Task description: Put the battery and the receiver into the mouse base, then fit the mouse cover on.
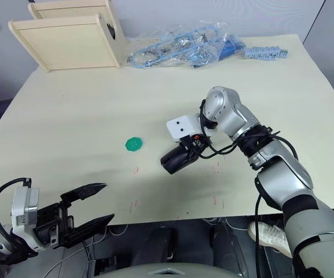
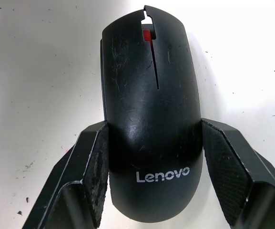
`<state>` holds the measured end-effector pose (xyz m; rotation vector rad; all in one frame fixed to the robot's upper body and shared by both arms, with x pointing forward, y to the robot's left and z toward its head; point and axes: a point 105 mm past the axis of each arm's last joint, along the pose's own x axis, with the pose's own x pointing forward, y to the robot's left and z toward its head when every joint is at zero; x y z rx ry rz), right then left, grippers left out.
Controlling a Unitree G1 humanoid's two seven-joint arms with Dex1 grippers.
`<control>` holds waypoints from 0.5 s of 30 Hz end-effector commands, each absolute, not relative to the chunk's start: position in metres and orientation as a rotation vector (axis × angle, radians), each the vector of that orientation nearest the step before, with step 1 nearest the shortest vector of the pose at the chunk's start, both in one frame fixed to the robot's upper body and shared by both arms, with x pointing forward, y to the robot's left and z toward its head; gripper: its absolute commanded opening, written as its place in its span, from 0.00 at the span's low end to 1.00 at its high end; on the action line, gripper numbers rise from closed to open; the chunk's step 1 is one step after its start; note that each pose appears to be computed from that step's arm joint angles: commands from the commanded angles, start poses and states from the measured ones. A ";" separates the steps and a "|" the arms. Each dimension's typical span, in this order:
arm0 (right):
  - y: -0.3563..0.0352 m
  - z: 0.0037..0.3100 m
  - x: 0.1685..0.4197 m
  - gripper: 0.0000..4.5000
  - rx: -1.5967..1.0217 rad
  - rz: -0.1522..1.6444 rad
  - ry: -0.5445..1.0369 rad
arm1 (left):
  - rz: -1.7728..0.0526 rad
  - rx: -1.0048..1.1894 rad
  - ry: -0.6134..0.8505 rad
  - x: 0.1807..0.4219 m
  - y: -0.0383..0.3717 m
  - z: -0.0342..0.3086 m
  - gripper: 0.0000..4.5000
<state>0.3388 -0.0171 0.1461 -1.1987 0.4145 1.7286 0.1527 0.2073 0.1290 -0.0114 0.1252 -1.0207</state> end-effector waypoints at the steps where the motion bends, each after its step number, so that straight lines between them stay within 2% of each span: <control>1: -0.011 0.152 0.337 0.53 -1.207 1.736 0.370 | -1.039 0.004 0.108 0.152 0.204 0.135 1.00; 15: -0.010 0.155 0.337 0.53 -1.202 1.744 0.353 | -1.040 0.007 0.106 0.155 0.202 0.136 1.00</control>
